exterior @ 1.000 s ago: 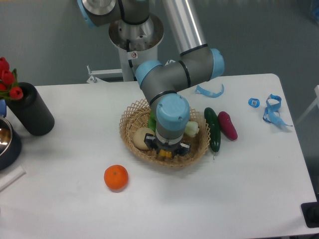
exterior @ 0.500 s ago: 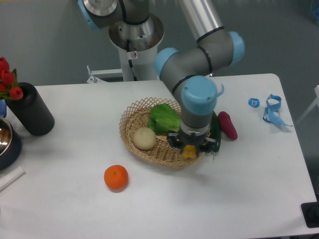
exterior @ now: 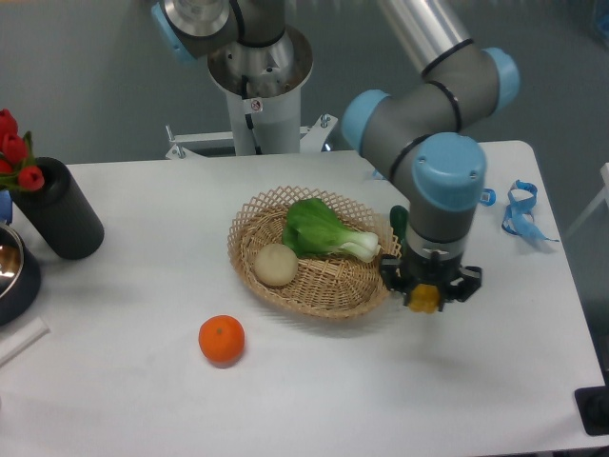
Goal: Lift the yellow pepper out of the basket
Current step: 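Lift the yellow pepper out of the basket and carry it away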
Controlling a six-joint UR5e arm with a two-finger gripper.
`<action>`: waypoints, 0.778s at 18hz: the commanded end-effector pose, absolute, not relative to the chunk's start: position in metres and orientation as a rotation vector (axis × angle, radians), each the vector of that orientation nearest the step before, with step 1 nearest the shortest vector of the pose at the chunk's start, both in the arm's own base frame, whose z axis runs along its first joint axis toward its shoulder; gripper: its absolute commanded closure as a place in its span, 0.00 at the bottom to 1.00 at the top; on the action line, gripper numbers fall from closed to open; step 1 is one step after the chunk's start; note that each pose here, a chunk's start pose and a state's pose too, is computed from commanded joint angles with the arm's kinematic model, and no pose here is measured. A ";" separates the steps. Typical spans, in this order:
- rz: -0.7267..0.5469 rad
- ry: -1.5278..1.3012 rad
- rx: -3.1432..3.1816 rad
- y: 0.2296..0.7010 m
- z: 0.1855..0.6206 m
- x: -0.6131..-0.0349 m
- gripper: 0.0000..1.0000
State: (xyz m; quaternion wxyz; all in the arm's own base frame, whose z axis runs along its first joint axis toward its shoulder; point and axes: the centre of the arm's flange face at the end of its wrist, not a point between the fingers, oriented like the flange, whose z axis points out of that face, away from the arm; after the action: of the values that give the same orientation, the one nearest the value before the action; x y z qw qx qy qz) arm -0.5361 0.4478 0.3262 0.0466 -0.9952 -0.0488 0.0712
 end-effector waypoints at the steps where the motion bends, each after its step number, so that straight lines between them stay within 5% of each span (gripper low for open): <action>1: 0.217 -0.112 -3.044 0.441 0.327 -0.541 0.72; 14: 0.259 0.218 -3.063 0.363 0.336 -0.600 0.69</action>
State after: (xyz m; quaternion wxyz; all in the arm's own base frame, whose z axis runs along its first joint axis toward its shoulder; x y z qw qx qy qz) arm -0.6003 0.3632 0.3365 0.0298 -0.9935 0.0706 0.0839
